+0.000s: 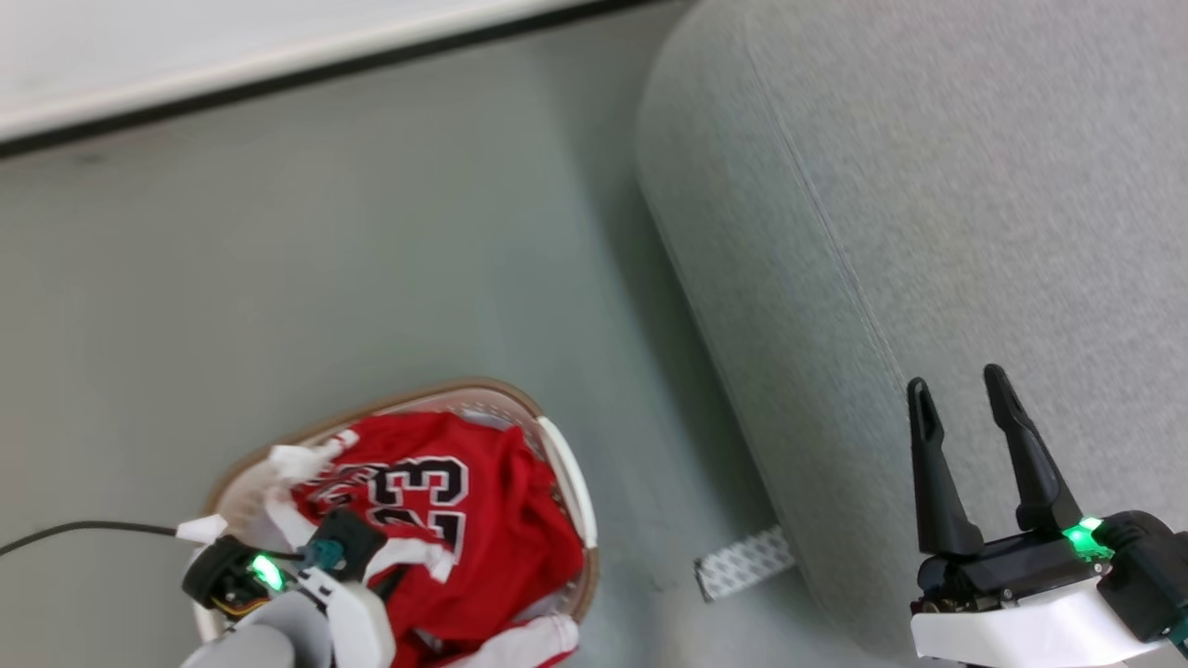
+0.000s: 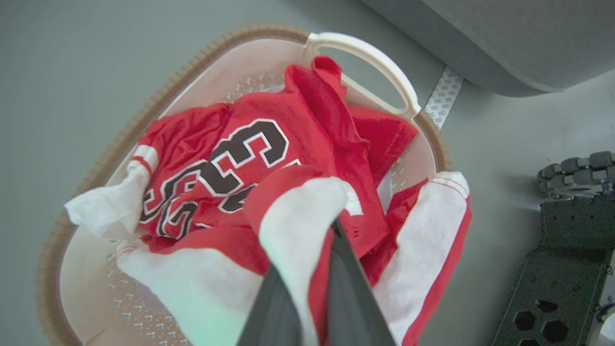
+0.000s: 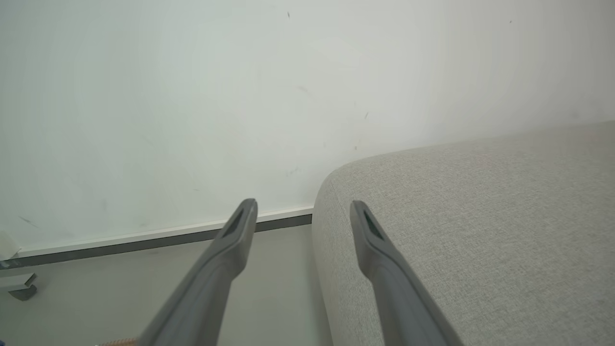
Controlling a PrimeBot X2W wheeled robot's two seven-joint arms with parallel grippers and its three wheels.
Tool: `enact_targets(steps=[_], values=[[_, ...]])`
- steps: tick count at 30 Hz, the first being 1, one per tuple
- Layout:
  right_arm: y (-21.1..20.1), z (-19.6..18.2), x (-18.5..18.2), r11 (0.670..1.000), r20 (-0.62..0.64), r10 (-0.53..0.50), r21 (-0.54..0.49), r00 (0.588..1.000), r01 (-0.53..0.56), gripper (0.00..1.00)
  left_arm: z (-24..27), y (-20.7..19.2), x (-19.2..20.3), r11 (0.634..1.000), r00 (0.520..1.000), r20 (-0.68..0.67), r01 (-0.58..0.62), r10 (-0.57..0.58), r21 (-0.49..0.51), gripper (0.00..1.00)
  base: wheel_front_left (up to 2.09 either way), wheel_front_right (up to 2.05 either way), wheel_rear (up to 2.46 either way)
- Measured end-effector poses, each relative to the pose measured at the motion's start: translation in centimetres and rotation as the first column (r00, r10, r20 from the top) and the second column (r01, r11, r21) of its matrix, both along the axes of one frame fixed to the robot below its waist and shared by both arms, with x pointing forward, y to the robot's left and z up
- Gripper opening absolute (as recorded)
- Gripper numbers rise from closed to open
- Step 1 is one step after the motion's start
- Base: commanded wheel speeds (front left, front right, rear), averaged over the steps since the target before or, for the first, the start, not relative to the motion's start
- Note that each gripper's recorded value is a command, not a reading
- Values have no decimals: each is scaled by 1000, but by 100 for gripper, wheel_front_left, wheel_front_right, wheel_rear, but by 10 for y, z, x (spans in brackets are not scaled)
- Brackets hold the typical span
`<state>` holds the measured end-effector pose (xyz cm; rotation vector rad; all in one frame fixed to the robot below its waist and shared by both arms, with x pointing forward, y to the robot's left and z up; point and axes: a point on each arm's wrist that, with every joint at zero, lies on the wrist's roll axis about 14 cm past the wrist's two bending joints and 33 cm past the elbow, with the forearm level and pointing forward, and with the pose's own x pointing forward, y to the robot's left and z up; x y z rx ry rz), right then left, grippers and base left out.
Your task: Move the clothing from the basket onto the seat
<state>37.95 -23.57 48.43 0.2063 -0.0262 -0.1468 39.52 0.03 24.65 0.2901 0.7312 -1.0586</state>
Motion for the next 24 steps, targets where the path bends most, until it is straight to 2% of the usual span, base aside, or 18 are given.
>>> enact_targets(steps=[6, 14, 18, 24], values=[[10, 13, 5, 999, 44, 44, -19, 998, -43, 100, 49, -4, 5, 985, 991, 31, -125, 130, -117, 0, 0, 0, 0], [32, 28, 8, 993, 94, 115, -20, 989, -114, 100, 122, 4, 12, 942, 961, 136, -199, 242, -271, 0, 0, 0, 0], [47, 34, 7, 987, 110, 163, -27, 980, -161, 100, 167, 11, 22, 889, 927, 169, -251, 335, -383, 0, 0, 0, 0], [68, 42, 5, 975, 133, 223, -29, 966, -221, 100, 239, 16, 28, 776, 876, 180, -280, 447, -566, 0, 0, 0, 0]])
